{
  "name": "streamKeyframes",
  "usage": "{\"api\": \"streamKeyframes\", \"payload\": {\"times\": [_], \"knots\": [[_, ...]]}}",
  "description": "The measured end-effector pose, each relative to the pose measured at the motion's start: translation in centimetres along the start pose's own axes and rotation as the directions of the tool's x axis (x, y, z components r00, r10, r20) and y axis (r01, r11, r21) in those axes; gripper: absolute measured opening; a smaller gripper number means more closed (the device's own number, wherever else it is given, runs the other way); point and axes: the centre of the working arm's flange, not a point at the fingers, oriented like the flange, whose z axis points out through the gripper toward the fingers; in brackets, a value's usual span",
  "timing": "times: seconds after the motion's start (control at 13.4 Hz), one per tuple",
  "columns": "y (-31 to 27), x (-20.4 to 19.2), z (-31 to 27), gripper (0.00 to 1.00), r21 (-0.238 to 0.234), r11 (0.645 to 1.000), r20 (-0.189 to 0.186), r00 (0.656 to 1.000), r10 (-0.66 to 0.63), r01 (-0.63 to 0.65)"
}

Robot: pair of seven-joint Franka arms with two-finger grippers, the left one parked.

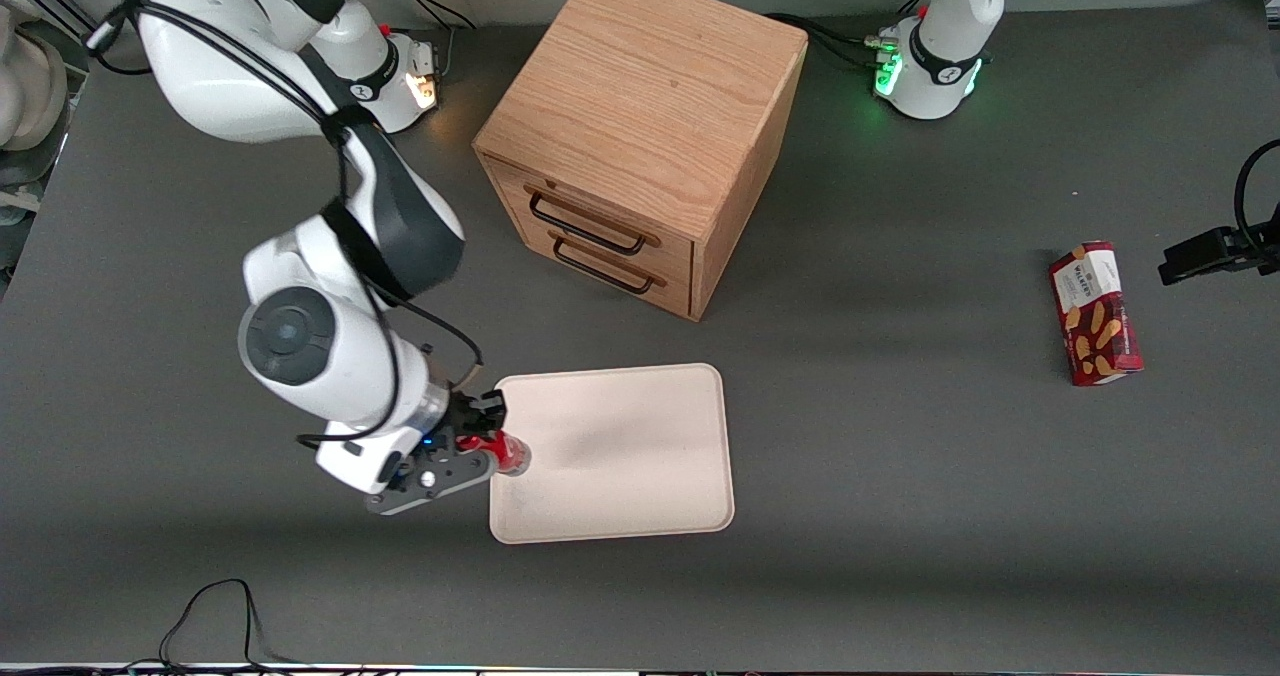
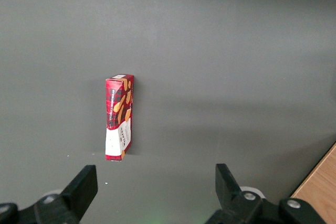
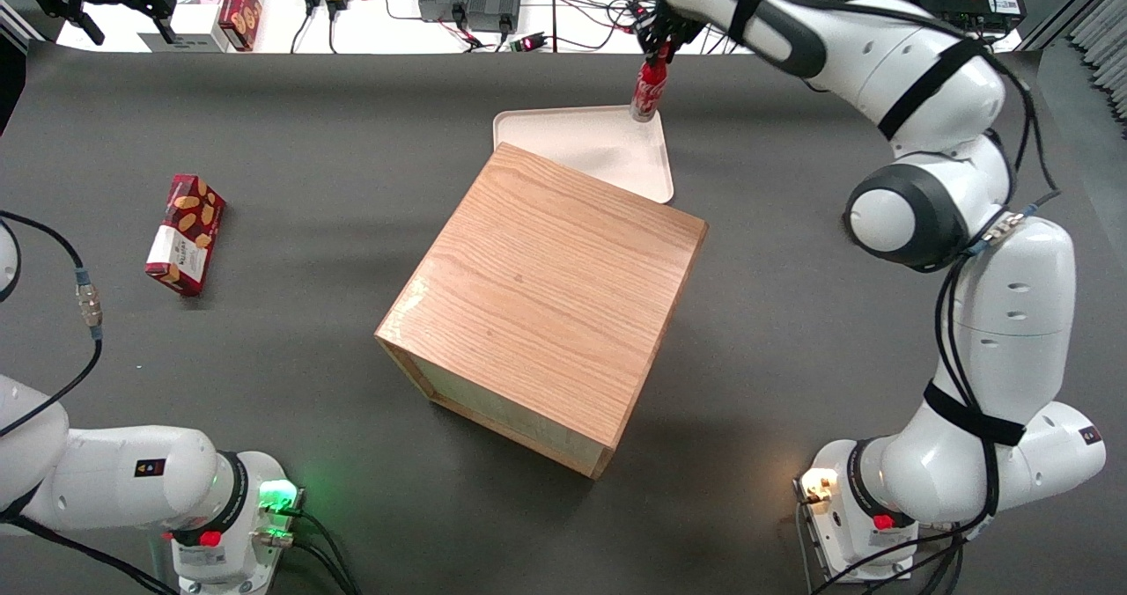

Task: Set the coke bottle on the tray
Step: 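Carry the bottle over the cream tray and lower it onto the tray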

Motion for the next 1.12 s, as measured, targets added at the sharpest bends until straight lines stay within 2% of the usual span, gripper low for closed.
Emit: {"api": "streamKeyframes", "payload": {"times": [0.15, 0.22, 0.75, 0.82, 0.97, 1.12], "knots": [[-0.9, 0.5, 3.6, 0.33, -0.045, 0.999, -0.010, 1.000, -0.023, 0.022], [-1.0, 0.7, 5.0, 0.33, -0.051, 0.998, -0.016, 0.999, -0.029, 0.028], [-0.4, 1.5, 9.2, 0.33, -0.040, 0.999, -0.051, 0.999, -0.007, 0.005], [-0.3, 1.6, 9.6, 0.39, -0.037, 0.999, -0.054, 0.998, 0.020, -0.022], [-0.2, 1.8, 9.8, 0.59, -0.026, 0.996, -0.079, 0.994, 0.079, -0.081], [-0.4, 1.7, 10.2, 0.81, -0.021, 0.995, -0.084, 0.992, 0.098, -0.100]]}}
